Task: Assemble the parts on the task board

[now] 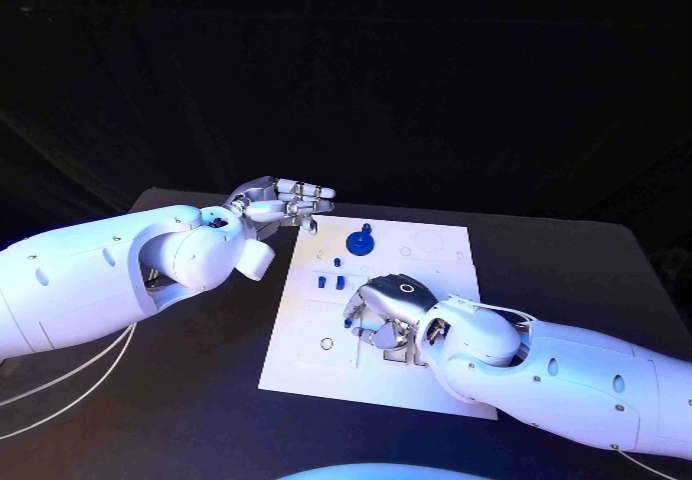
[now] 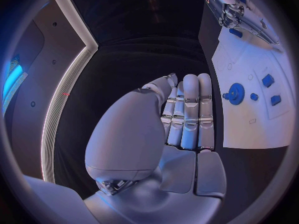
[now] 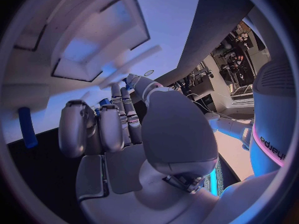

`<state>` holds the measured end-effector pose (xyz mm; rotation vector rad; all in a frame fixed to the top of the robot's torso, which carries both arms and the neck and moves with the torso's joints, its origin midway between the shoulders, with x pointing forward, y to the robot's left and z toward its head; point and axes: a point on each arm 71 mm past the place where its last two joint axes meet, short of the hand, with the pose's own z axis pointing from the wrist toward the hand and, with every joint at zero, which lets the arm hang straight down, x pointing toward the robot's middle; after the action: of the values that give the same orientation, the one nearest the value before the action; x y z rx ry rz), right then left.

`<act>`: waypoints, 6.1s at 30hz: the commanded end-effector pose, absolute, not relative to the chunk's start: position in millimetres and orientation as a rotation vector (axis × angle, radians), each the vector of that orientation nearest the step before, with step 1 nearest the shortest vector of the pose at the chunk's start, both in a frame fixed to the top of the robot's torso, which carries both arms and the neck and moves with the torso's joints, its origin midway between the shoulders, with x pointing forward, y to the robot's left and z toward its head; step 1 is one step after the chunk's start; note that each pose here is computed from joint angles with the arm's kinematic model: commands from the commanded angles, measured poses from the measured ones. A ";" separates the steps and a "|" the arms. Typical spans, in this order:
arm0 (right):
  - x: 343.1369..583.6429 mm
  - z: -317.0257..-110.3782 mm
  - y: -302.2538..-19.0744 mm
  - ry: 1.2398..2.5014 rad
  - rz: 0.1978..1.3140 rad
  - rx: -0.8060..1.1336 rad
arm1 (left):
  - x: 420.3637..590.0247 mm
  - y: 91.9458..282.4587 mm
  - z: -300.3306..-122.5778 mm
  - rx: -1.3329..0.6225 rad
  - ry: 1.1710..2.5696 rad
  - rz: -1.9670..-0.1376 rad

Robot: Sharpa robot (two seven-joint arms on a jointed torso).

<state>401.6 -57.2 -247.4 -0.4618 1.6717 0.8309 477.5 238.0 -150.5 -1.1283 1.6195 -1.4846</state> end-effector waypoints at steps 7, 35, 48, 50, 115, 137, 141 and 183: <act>399.3 -222.2 -88.0 1.606 0.807 -0.392 | 477.5 238.9 -150.6 -1.127 1.630 -1.498; 436.9 -205.8 -159.4 1.701 0.582 -0.426 | 477.0 239.6 -151.6 -1.129 1.633 -1.496; 441.6 -216.2 -151.9 1.732 0.584 -0.427 | 476.6 240.0 -151.6 -1.129 1.633 -1.495; 442.2 -217.2 -150.2 1.734 0.587 -0.427 | 476.6 240.2 -151.5 -1.130 1.633 -1.494; 379.0 -234.8 -35.0 1.731 1.000 -0.408 | 476.8 235.0 -154.7 -1.127 1.652 -1.503; 381.5 -246.6 -29.8 1.745 0.930 -0.462 | 476.8 234.1 -155.1 -1.126 1.658 -1.504; 379.8 -249.6 -26.6 1.744 0.920 -0.472 | 476.8 234.1 -155.2 -1.127 1.659 -1.504; 373.8 -208.3 -93.1 1.672 1.006 -0.119 | 475.7 239.0 -158.6 -1.136 1.678 -1.490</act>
<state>371.0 -86.8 -209.8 -0.2666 1.6335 0.9479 476.5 241.0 -159.3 -1.1415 1.6680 -1.4688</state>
